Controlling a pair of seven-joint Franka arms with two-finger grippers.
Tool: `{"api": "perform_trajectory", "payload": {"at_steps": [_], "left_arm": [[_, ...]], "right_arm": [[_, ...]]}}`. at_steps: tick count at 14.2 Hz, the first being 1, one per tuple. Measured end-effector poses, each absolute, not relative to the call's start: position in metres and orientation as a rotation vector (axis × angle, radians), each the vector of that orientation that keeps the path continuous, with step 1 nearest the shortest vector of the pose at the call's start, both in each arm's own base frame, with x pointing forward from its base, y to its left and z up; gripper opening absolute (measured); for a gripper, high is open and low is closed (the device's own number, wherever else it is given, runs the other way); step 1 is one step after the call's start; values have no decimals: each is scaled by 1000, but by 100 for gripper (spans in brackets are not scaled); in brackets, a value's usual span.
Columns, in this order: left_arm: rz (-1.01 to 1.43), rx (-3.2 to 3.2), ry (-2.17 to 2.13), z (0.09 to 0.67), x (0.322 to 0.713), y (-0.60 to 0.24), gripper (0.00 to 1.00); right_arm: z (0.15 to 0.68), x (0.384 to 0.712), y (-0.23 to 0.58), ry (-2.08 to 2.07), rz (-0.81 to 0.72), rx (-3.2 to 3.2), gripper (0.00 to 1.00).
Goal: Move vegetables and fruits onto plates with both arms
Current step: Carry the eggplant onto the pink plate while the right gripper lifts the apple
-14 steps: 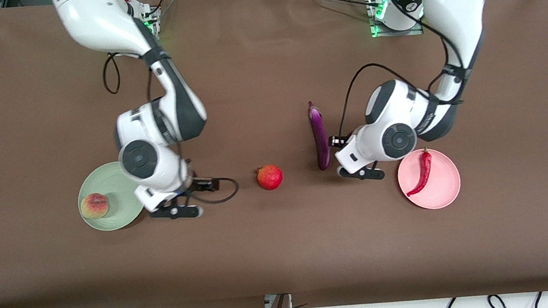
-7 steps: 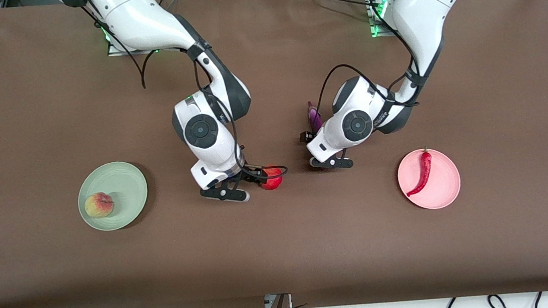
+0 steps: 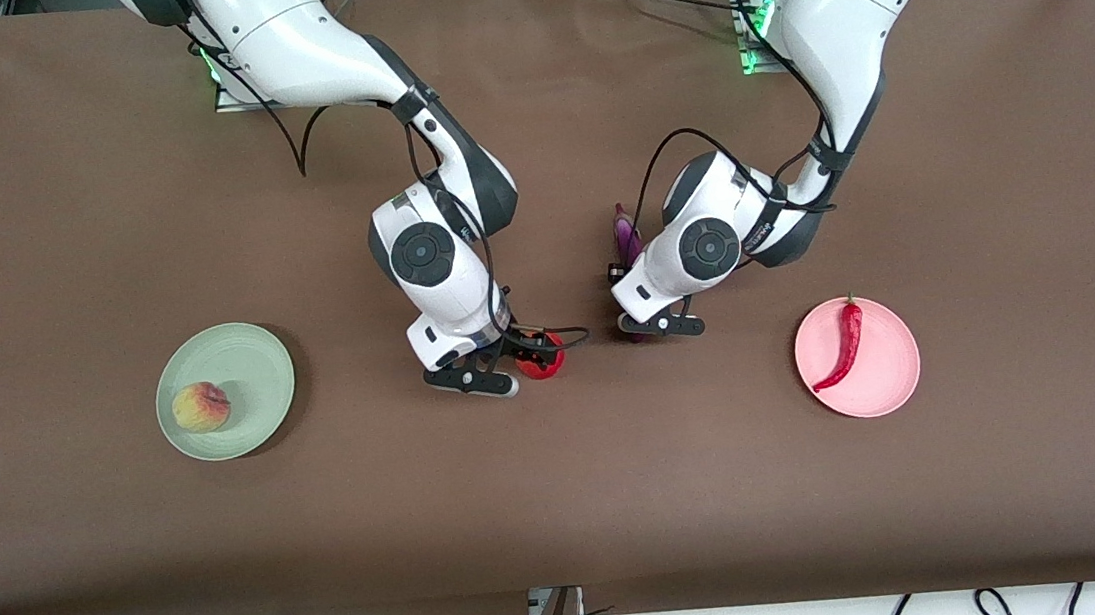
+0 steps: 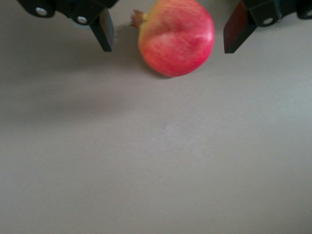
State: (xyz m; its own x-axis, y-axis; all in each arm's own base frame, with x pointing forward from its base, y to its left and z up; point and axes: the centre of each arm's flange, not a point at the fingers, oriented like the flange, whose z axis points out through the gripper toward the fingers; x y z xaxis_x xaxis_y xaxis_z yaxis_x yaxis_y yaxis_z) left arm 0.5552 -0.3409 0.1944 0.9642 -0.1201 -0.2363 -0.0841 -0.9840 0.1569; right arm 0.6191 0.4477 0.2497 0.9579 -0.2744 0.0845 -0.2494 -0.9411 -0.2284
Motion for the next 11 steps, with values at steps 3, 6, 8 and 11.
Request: {"api": "perform_trajectory", "payload": {"at_steps": [3, 6, 8, 11], "left_arm": [[-390, 3001, -102, 257, 583, -306, 38], [-427, 3138, -74, 327, 615, -220, 33], [-421, 3250, -222, 329, 632, -156, 33], [-438, 3291, -486, 293, 652, -93, 33]], "right_arm": [[240, 613, 457, 390, -166, -2877, 100], [224, 610, 463, 382, -179, -2867, 100], [214, 607, 467, 373, -194, -2862, 100], [204, 603, 471, 364, -199, -2863, 100]]}}
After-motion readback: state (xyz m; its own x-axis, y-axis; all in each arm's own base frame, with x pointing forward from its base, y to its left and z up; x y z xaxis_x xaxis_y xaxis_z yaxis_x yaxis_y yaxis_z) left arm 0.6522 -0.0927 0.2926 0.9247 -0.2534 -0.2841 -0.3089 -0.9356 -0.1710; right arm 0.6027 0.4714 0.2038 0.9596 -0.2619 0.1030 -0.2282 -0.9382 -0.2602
